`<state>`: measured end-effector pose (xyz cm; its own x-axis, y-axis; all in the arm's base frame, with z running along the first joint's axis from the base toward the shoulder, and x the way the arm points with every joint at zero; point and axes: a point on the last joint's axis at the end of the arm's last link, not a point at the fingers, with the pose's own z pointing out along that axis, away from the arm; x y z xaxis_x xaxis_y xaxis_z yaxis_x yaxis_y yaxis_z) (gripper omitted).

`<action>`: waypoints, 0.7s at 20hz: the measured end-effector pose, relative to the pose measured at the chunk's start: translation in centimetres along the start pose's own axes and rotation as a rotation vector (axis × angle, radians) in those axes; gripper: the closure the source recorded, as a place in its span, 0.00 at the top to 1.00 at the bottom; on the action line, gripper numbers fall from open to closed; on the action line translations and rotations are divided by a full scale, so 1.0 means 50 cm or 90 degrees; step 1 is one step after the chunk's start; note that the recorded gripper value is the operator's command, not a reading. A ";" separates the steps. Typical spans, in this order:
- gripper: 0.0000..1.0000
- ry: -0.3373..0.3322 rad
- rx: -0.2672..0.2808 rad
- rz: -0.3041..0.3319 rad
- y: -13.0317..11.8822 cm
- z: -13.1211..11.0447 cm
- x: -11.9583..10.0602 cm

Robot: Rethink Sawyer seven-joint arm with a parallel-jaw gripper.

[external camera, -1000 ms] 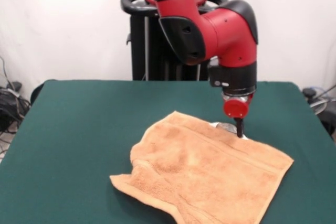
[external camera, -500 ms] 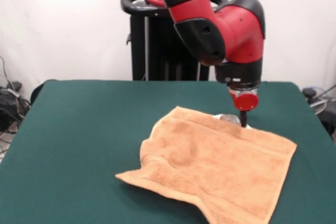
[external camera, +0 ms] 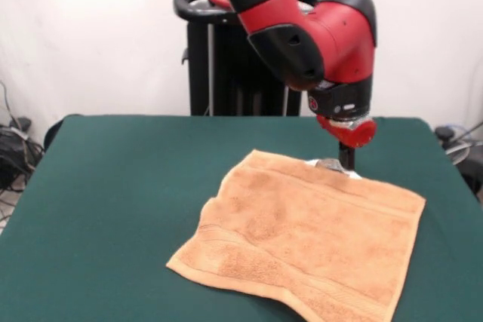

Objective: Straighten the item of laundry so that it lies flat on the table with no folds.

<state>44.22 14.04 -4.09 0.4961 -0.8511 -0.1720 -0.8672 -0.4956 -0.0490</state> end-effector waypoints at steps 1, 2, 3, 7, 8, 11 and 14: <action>0.00 -0.002 0.000 -0.009 0.002 -0.001 0.001; 0.00 -0.004 0.001 -0.021 0.005 -0.003 0.004; 0.00 -0.006 0.002 -0.033 0.007 -0.005 0.007; 0.00 -0.007 0.004 -0.051 0.014 -0.010 0.026; 0.00 -0.007 0.005 -0.050 0.016 -0.012 0.035; 0.00 -0.005 0.004 -0.032 0.025 -0.018 0.065; 0.00 -0.004 0.007 -0.003 0.036 -0.025 0.100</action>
<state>45.18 8.66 -3.79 0.5004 -0.8473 -0.1782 -0.8650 -0.4981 -0.0609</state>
